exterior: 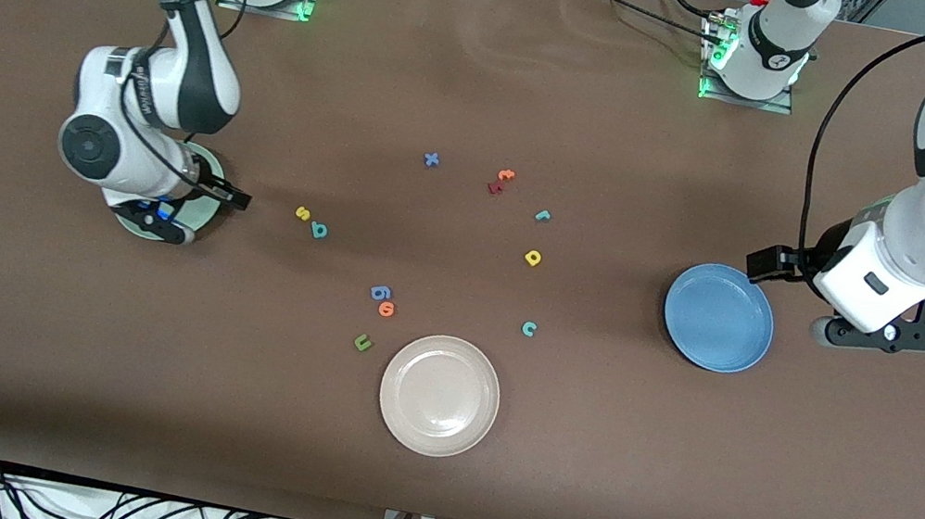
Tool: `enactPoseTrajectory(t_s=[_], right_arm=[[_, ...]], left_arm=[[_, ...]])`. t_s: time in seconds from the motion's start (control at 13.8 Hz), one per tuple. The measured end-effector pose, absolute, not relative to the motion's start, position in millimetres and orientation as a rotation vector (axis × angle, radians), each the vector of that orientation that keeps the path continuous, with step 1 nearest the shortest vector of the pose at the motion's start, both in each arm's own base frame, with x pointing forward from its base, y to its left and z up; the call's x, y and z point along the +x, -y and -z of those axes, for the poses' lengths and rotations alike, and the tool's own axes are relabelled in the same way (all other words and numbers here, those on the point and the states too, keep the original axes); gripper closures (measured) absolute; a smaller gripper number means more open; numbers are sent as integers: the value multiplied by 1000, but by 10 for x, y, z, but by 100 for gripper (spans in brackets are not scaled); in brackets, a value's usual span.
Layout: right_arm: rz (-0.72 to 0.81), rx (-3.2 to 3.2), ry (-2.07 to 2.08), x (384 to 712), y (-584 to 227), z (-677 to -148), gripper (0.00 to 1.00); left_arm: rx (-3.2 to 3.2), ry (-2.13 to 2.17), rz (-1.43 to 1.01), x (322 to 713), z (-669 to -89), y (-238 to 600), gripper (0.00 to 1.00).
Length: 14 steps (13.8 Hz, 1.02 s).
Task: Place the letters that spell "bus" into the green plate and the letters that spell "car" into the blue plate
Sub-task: 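Grasp the yellow s with the right gripper while the left gripper reaches the teal c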
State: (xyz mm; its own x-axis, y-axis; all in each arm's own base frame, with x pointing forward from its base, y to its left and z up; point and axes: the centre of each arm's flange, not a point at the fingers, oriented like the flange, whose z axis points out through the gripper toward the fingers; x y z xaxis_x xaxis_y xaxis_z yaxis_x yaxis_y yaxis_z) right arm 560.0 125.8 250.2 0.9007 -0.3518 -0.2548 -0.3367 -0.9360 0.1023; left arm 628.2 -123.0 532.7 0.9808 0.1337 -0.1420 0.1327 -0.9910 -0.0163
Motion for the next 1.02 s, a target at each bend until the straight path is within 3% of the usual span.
enactPoseTrajectory(t_s=[0.51, 1.02], right_arm=[[313, 3070, 455, 5379, -2141, -2112, 3], [249, 3112, 183, 5166, -2173, -1798, 3]], left_arm=[[-3125, 109, -209, 6442, -5058, 1703, 0], [-3115, -123, -207, 6397, -4221, 2852, 0]])
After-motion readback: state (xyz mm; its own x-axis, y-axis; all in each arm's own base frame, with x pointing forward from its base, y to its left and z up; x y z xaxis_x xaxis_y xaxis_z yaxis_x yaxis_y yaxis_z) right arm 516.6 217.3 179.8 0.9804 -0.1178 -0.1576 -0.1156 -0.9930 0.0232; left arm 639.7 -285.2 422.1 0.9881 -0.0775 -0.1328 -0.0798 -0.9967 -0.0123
